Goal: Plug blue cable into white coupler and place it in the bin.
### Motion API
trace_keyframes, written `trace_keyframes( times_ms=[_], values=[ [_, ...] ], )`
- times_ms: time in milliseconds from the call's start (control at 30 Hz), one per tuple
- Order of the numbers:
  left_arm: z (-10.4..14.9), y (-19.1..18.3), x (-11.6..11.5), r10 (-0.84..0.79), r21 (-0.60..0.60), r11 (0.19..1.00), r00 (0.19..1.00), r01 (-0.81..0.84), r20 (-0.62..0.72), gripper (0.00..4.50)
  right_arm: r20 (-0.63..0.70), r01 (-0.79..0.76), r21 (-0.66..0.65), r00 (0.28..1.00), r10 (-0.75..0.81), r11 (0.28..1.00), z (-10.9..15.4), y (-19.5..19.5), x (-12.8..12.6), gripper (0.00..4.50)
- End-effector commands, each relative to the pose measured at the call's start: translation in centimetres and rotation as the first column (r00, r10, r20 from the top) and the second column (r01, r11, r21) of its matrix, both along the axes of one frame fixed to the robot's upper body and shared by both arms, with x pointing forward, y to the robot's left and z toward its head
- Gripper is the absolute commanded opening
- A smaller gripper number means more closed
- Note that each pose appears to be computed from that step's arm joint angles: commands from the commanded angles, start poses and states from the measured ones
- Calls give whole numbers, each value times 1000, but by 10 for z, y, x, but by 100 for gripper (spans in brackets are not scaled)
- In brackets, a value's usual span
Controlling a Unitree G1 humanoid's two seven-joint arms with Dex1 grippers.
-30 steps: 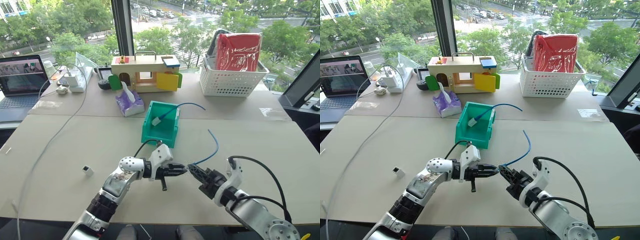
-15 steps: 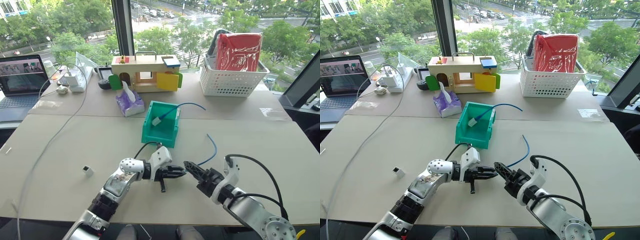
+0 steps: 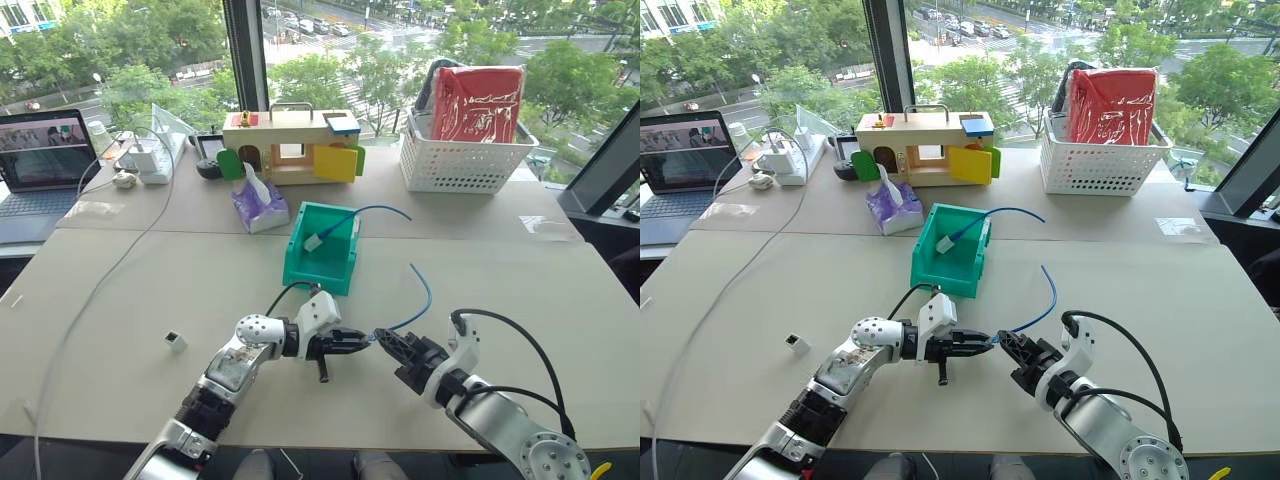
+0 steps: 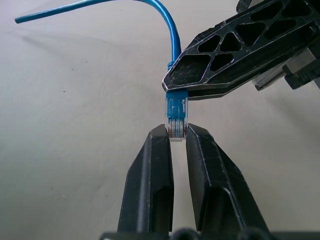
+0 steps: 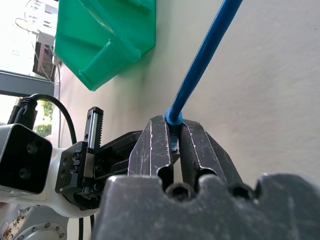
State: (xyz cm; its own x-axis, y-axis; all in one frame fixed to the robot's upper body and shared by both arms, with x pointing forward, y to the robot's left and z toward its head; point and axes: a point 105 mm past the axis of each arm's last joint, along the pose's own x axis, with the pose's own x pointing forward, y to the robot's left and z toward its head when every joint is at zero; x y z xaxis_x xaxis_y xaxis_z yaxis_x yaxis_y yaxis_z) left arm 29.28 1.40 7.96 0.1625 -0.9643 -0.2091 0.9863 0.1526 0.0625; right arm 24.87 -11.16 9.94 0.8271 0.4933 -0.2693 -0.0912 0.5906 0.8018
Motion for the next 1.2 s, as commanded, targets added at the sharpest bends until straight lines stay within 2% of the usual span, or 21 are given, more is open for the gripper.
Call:
trace_keyframes(
  times_ms=[33, 67, 100, 333, 400, 500, 567, 667, 800, 900, 967, 1033, 1133, 1200],
  values=[
    [19, 5, 10, 4, -54, 999, 998, -1, 61, 3, 102, -23, -34, 994, 26, 999, 19, -1, -1, 3],
    [23, 5, 7, -15, -50, 999, 998, 18, 57, 106, 113, -6, -35, 994, 10, 999, 22, -5, -1, 0],
    [26, 5, 4, -30, -43, 999, 998, 32, 56, 128, 122, 6, -34, 993, -2, 999, 24, -8, -1, 0],
    [36, 13, 0, -48, -26, 998, 998, 49, 41, 398, 165, 3, -111, 986, 16, 994, 33, -25, 2, 0],
    [47, 19, 4, -38, -37, 999, 999, 39, 33, 398, 204, -12, -165, 978, 46, 986, 44, -36, 3, 0],
    [93, 31, 21, 11, -92, 996, 996, -4, 83, 398, 300, -56, -324, 940, 159, 944, 80, -65, 8, 0],
    [110, 38, 32, 45, -74, 997, 991, -36, 129, 398, 316, -98, -414, 917, 245, 905, 90, -72, 8, 0],
    [144, 53, 52, 134, -110, 987, 973, -115, 188, 398, 326, -188, -503, 862, 387, 843, 103, -68, 4, 0],
    [164, 86, 58, 219, -120, 973, 953, -197, 208, 398, 363, -305, -556, 747, 556, 773, 119, -50, -2, 0],
    [176, 133, 62, 369, -152, 927, 906, -343, 207, 398, 394, -393, -585, 626, 672, 709, 131, -37, -10, 0],
    [180, 160, 60, 460, -162, 887, 860, -432, 220, 398, 402, -433, -587, 577, 711, 684, 136, -34, -11, 0],
    [186, 186, 54, 549, -188, 835, 805, -517, 226, 398, 379, -473, -582, 561, 736, 661, 134, -35, -6, 0],
    [188, 222, 33, 653, -202, 757, 727, -622, 211, 398, 373, -505, -586, 526, 764, 634, 132, -32, 7, 0],
    [179, 240, 16, 694, -175, 720, 687, -672, 216, 398, 381, -513, -584, 511, 770, 629, 132, -27, 19, 0]
  ],
)
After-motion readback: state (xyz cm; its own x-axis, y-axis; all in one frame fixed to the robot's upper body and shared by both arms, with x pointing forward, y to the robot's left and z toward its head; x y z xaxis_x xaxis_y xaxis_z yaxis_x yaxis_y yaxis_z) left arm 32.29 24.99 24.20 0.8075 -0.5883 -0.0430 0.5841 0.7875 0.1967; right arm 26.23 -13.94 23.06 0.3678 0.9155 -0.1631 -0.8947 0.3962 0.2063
